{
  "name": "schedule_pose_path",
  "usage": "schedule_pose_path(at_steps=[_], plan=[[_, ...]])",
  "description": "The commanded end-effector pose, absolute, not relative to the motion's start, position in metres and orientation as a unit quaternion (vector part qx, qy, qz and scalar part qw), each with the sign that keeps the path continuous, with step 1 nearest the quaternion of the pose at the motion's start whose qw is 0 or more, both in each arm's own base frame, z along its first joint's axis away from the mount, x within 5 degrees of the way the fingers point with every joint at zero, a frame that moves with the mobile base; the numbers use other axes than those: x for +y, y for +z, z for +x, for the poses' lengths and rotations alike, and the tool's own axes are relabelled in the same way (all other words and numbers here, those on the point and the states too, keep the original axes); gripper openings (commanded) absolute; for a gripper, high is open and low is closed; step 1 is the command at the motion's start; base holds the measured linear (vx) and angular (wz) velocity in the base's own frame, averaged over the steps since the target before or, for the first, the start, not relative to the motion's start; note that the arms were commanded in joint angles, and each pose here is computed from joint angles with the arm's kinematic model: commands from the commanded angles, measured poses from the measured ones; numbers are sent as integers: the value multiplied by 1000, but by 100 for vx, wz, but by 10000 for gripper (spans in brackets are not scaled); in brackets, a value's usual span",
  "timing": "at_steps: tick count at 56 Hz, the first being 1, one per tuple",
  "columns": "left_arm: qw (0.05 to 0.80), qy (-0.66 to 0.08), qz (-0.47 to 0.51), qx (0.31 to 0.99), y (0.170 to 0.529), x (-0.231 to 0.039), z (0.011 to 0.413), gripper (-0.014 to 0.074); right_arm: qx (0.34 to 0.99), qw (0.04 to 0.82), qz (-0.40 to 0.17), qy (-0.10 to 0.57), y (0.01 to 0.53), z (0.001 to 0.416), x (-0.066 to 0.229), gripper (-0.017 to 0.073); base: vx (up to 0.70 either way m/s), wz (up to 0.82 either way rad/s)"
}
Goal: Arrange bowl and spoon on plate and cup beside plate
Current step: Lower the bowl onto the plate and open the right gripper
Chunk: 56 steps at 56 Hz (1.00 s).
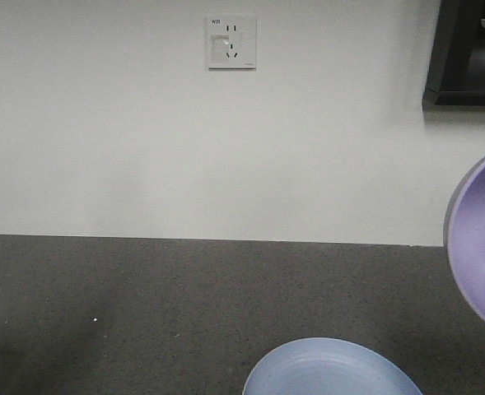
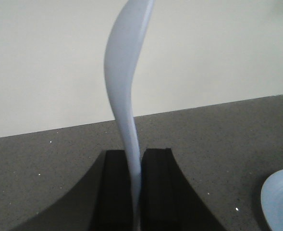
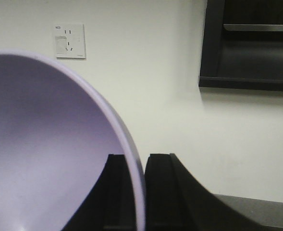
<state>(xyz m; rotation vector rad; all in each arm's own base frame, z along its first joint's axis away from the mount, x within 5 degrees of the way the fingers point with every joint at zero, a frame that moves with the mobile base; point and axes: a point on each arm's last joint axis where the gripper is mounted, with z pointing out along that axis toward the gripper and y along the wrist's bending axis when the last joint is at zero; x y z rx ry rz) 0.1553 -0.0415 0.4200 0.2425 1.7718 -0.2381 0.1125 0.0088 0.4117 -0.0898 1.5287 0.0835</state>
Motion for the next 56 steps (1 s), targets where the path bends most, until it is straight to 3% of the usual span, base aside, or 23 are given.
schedule_pose_path(at_steps=[1, 12, 26, 38, 56], plan=[[673, -112, 91, 725, 439, -41, 154, -3, 665, 745, -18, 39, 426, 114, 6, -8, 0, 0], [666, -112, 94, 732, 437, -41, 153, -3, 759, 638, -33, 121, 416, 153, 16, -8, 0, 0], [652, -106, 102, 744, 434, -41, 153, -3, 885, 415, -38, 208, 374, 248, 25, -8, 0, 0], [643, -104, 107, 751, 431, -41, 152, -3, 934, 306, -67, 171, 323, 292, 51, -8, 0, 0], [630, -105, 110, 761, 428, -42, 152, -3, 948, 255, -93, 168, 283, 314, 80, -8, 0, 0]])
